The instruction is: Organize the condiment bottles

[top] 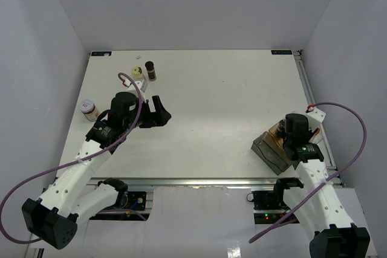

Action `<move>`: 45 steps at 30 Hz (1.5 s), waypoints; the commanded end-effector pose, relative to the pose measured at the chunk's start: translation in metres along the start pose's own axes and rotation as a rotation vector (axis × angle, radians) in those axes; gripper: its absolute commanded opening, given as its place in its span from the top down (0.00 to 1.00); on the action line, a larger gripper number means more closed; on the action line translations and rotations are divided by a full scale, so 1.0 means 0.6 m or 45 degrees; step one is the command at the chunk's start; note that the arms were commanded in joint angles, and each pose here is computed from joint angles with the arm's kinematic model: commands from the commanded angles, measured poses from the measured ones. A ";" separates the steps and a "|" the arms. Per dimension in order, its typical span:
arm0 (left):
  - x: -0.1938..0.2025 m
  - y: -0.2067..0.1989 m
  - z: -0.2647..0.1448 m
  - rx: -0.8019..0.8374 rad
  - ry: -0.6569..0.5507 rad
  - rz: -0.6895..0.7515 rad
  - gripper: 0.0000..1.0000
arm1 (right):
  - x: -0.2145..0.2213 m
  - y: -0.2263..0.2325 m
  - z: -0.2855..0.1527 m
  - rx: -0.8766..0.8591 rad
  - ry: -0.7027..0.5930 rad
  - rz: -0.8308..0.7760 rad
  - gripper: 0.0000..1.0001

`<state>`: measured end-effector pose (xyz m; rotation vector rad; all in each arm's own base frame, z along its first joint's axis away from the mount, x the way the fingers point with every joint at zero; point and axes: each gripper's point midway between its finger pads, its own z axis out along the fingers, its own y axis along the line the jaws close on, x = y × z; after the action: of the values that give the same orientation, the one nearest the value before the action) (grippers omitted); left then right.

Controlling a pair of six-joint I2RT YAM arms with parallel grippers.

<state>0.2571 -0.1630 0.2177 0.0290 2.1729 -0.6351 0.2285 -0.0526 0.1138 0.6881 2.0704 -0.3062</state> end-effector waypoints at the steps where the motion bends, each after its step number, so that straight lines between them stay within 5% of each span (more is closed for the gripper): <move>1: -0.024 -0.007 -0.014 0.008 -0.061 0.012 0.02 | -0.021 0.006 0.007 -0.007 -0.055 0.062 0.89; 19: -0.020 -0.010 -0.014 0.024 -0.056 0.004 0.02 | -0.011 0.012 0.021 -0.043 -0.044 0.065 0.45; 34: -0.027 -0.011 -0.015 0.022 -0.073 -0.002 0.02 | -0.020 0.022 0.011 -0.097 -0.041 0.065 0.35; 45: -0.045 -0.016 0.015 -0.009 -0.034 -0.022 0.02 | -0.121 0.049 -0.056 -0.202 -0.107 0.168 0.31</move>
<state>0.2688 -0.1693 0.2164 0.0147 2.2008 -0.6334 0.2479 -0.0400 0.1445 0.6879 2.0363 -0.1505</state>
